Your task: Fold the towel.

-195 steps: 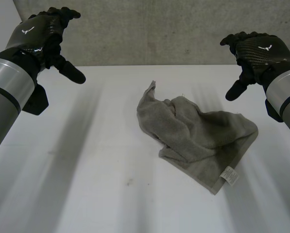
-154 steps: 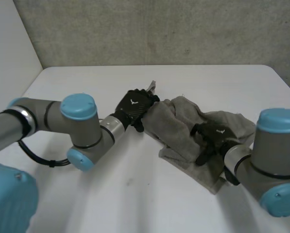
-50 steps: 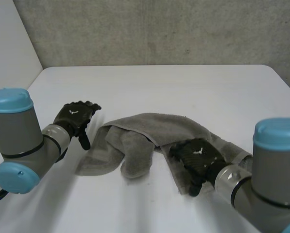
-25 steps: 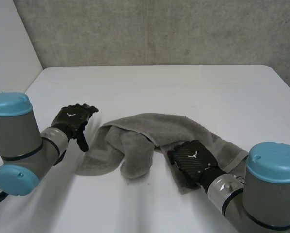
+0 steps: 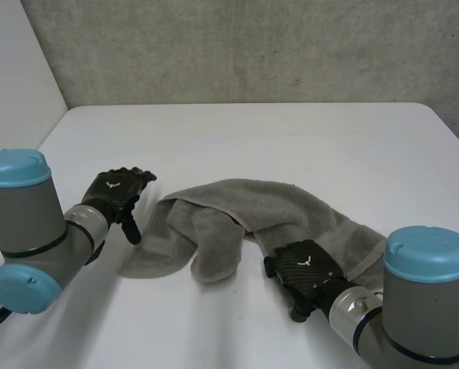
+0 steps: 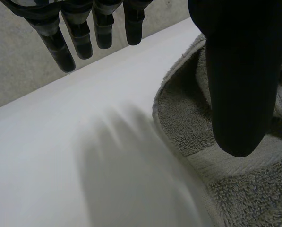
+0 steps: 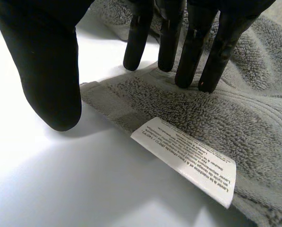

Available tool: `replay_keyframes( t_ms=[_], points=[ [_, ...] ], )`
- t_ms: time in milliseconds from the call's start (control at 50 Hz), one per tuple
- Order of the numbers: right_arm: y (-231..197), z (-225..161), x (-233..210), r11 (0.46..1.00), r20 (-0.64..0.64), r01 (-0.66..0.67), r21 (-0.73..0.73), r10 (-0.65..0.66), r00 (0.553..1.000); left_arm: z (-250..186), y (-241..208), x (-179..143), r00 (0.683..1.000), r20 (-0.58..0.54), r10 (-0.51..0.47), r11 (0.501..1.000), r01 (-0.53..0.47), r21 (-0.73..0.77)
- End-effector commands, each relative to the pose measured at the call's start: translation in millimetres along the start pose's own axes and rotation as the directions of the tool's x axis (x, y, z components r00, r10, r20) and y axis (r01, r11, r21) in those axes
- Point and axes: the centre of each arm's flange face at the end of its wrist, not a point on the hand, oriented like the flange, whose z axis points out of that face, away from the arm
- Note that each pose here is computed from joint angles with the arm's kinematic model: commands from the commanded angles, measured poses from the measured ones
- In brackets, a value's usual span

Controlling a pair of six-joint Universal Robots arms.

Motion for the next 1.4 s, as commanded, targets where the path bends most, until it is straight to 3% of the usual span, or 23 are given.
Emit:
replay_keyframes(
  t_ms=[20,600,820,980,1120,1240,1400],
  points=[
    [-3.3,6.8,3.3,0.999,-0.02,0.015,0.051,-0.014,1.0,0.1,0.0,0.1,1.0,-0.001,-0.001,1.0,0.001,0.001],
    [-12.6,25.6,39.7,0.996,-0.132,0.045,0.076,-0.034,0.991,-2.2,4.1,1.7,1.0,-0.004,0.0,1.0,0.0,-0.014],
    [-47.7,1.9,106.8,0.982,-0.331,0.062,0.178,0.0,0.944,-7.0,3.0,1.9,1.0,-0.001,0.001,1.0,-0.001,0.001],
    [-38.3,1.0,128.3,0.987,-0.383,0.151,0.062,-0.116,0.917,-0.1,5.7,3.9,1.0,-0.005,0.013,1.0,-0.013,0.024],
    [-31.2,-5.6,152.7,0.962,-0.449,0.269,-0.056,-0.264,0.854,7.6,5.8,6.7,1.0,-0.014,0.018,0.999,-0.018,0.032],
    [-37.8,-14.0,176.2,0.968,-0.538,0.248,-0.027,-0.223,0.813,18.3,8.4,9.3,0.999,-0.023,0.022,0.999,-0.022,0.03],
    [-44.0,-18.7,177.6,0.969,-0.556,0.247,0.0,-0.205,0.806,32.1,12.5,26.5,0.997,-0.071,0.039,0.999,-0.037,0.037]
  ],
)
